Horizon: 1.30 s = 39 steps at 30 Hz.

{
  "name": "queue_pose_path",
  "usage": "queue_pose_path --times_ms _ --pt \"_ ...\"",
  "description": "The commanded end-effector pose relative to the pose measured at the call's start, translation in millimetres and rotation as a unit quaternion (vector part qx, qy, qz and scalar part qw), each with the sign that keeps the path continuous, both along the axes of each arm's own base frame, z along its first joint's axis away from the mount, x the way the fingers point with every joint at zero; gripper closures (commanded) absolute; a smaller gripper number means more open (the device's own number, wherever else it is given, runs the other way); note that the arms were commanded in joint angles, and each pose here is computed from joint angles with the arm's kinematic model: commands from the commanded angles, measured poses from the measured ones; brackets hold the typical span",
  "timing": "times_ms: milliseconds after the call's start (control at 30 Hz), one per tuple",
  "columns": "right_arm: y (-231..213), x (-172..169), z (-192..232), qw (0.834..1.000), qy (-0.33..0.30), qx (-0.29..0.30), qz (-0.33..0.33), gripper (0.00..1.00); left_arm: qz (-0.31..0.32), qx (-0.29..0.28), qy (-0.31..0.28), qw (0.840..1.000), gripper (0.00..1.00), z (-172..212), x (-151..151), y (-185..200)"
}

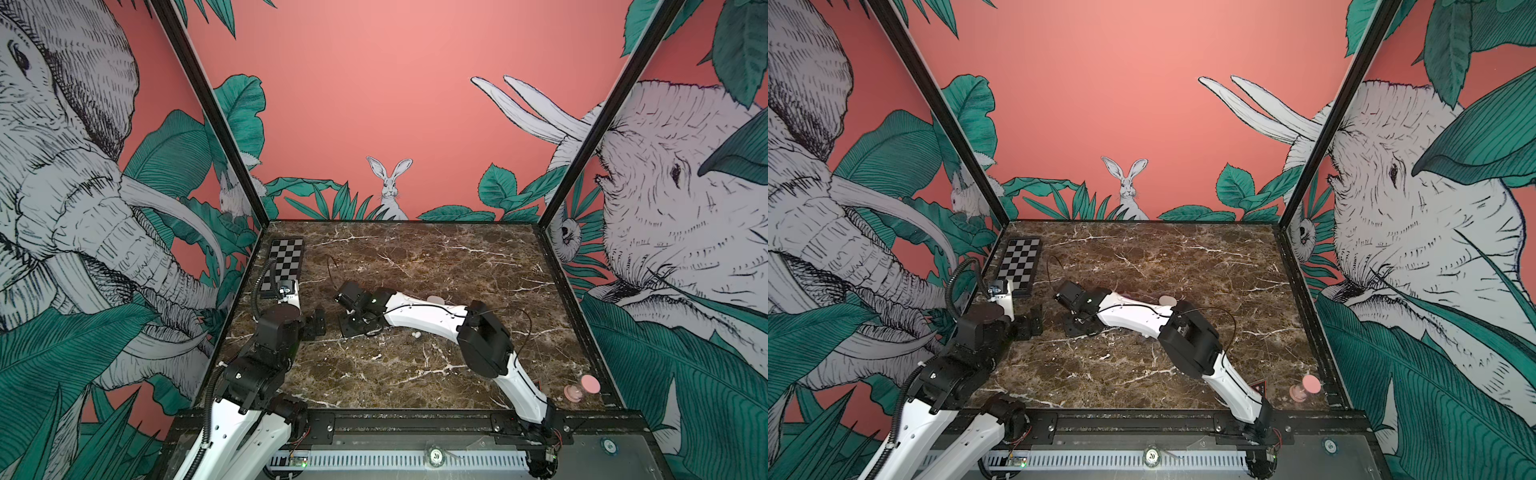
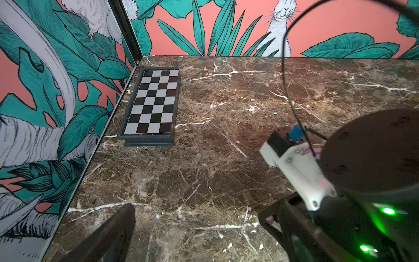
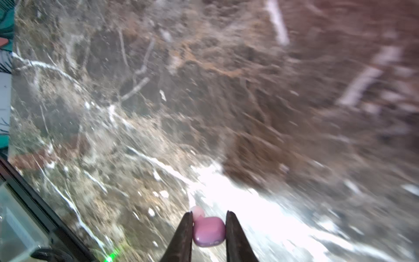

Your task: Insert the wireless bluetooth earbuds into the charging case

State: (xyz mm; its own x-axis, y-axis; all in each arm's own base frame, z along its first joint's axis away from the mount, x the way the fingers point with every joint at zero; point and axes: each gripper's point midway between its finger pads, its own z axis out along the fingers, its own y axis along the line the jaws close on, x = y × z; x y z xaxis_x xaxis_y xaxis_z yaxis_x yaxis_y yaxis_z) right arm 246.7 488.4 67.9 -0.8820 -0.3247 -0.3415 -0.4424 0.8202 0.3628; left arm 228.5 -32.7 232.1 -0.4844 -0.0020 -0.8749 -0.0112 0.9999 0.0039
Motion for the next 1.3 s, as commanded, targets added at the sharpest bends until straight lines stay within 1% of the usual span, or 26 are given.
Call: queue_pose_path --times_ms 0,100,233,367,400,433,567,733,900,1000,1100,1267 --pt "-20.1 13.1 4.2 0.999 -0.033 0.014 0.004 0.76 0.001 0.001 0.000 1.000 0.01 -2.7 3.0 -0.4" --pt "-41.4 11.6 -3.3 0.999 -0.043 0.014 0.014 0.75 0.001 0.002 0.002 1.000 0.01 -3.4 3.4 -0.6" --pt "-63.8 6.3 -15.7 0.998 -0.054 -0.004 0.038 0.75 0.000 0.002 0.004 1.000 0.01 -4.2 3.7 -1.1" --pt "-71.1 5.7 -19.7 0.997 -0.064 0.004 0.043 0.75 -0.003 0.003 0.007 1.000 0.01 -5.4 4.5 -2.5" --pt "-79.5 -0.3 -31.5 0.997 -0.055 -0.008 0.048 0.75 -0.005 0.002 0.009 1.000 0.01 -6.1 4.7 -3.3" --pt "-81.2 -1.1 -33.9 0.997 -0.054 -0.009 0.049 0.75 -0.008 0.001 0.011 1.000 0.01 -6.7 4.9 -4.6" --pt "-80.9 -2.5 -33.1 0.997 -0.056 0.006 0.053 0.75 -0.046 -0.018 0.026 0.998 0.01 -13.2 5.0 -20.6" --pt "-81.5 -4.2 -28.2 0.996 -0.064 0.013 0.067 0.73 -0.099 -0.038 0.084 0.991 0.01 -28.5 6.3 -46.7" --pt "-86.7 -5.6 -28.3 0.994 -0.071 0.004 0.078 0.69 -0.139 -0.079 0.139 0.977 0.01 -35.7 -2.0 -70.2" --pt "-89.6 -6.2 -26.6 0.994 -0.075 0.005 0.082 0.67 -0.144 -0.122 0.173 0.967 0.01 -42.6 -11.5 -80.5" --pt "-92.6 -7.1 -21.3 0.993 -0.081 0.007 0.081 0.64 -0.140 -0.158 0.194 0.958 0.01 -55.0 -17.9 -87.1" --pt "-93.4 -9.1 -1.2 0.994 -0.082 0.026 0.071 0.55 -0.112 -0.183 0.200 0.956 0.01 -72.2 -20.9 -85.5"
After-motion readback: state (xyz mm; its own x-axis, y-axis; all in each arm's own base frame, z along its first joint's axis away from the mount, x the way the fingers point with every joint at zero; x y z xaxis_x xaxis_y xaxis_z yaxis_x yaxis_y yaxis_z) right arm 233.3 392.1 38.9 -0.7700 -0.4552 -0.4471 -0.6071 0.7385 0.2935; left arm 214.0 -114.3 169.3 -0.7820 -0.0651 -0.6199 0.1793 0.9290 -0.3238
